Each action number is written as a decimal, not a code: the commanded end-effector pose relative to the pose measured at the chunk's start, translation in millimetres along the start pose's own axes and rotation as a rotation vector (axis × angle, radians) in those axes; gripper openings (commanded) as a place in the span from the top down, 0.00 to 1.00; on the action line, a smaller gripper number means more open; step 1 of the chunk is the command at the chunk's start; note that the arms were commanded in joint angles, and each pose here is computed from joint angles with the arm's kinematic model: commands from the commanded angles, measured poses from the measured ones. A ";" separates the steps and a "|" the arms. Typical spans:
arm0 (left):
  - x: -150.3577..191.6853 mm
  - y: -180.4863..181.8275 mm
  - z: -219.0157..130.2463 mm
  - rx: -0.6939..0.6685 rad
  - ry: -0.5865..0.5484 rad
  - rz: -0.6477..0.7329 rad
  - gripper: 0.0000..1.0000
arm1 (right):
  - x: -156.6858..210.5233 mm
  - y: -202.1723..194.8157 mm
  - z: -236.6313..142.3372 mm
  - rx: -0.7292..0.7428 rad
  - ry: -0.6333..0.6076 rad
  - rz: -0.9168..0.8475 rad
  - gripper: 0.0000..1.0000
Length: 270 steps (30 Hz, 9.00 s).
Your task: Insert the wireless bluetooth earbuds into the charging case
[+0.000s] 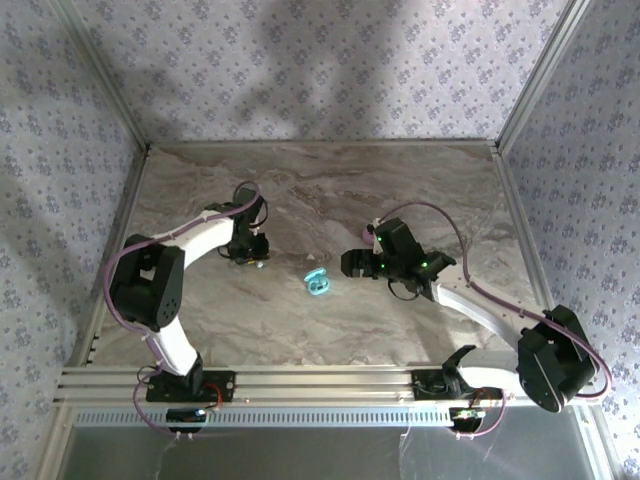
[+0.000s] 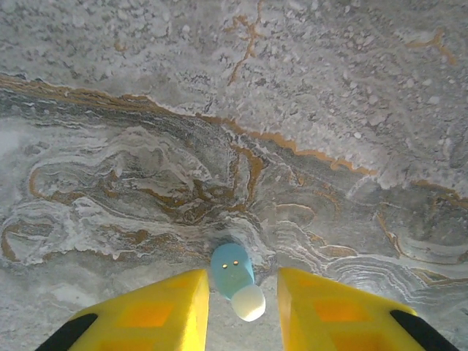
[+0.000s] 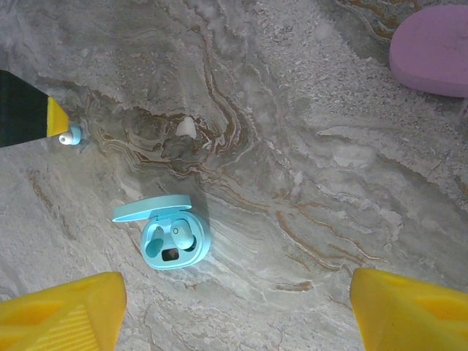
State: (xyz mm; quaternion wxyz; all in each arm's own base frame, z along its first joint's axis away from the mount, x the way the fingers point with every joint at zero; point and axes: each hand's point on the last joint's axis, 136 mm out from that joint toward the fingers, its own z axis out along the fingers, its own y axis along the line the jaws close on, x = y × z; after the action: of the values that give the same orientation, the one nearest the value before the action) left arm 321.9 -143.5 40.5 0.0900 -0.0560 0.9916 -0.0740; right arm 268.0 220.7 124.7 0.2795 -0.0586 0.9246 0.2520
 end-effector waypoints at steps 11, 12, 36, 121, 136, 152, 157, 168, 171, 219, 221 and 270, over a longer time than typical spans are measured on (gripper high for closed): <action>14.2 7.1 8.0 -0.037 0.044 0.015 0.68 | 0.2 -0.1 2.3 -0.019 0.001 -0.003 0.20; 13.4 7.3 8.2 -0.039 0.044 0.015 0.67 | 0.3 -0.1 2.3 -0.020 0.002 -0.004 0.20; 5.4 8.3 23.7 0.080 0.084 -0.053 0.71 | 1.3 1.0 2.8 -0.032 0.001 0.000 0.20; 121.8 -29.5 -38.8 0.443 0.060 -0.067 0.42 | 81.5 76.5 32.8 0.011 0.170 -0.111 0.32; 108.1 -5.9 -39.5 0.466 0.038 -0.134 0.00 | 107.4 94.5 63.5 0.169 0.260 -0.130 0.45; 107.3 0.3 -36.4 0.474 0.034 -0.154 0.00 | 129.0 99.8 85.3 0.210 0.380 -0.146 0.49; 107.5 1.4 -36.0 0.474 0.034 -0.157 0.00 | 133.6 97.3 88.2 0.230 0.408 -0.151 0.50; 108.0 2.9 -35.4 0.474 0.034 -0.161 0.00 | 129.6 123.4 93.5 0.148 0.415 -0.181 0.50; 108.5 3.8 -35.0 0.473 0.035 -0.164 0.00 | 129.2 124.7 93.9 0.150 0.420 -0.192 0.50; 85.4 34.8 -37.7 0.478 -0.031 -0.306 0.00 | 135.9 105.7 83.0 0.680 0.476 -0.661 0.66; 85.4 35.0 -37.8 0.478 -0.031 -0.305 0.00 | 136.9 104.9 84.5 0.682 0.481 -0.660 0.66; 86.5 33.9 -37.4 0.482 -0.023 -0.305 0.00 | 140.5 87.5 86.5 0.668 0.516 -0.567 0.82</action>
State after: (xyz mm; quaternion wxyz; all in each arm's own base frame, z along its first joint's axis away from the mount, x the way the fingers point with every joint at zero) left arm 227.1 -111.8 53.1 0.1022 -0.1937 0.9259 -0.3079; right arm 171.5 349.6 22.9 0.1088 -0.2868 0.9362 -0.1716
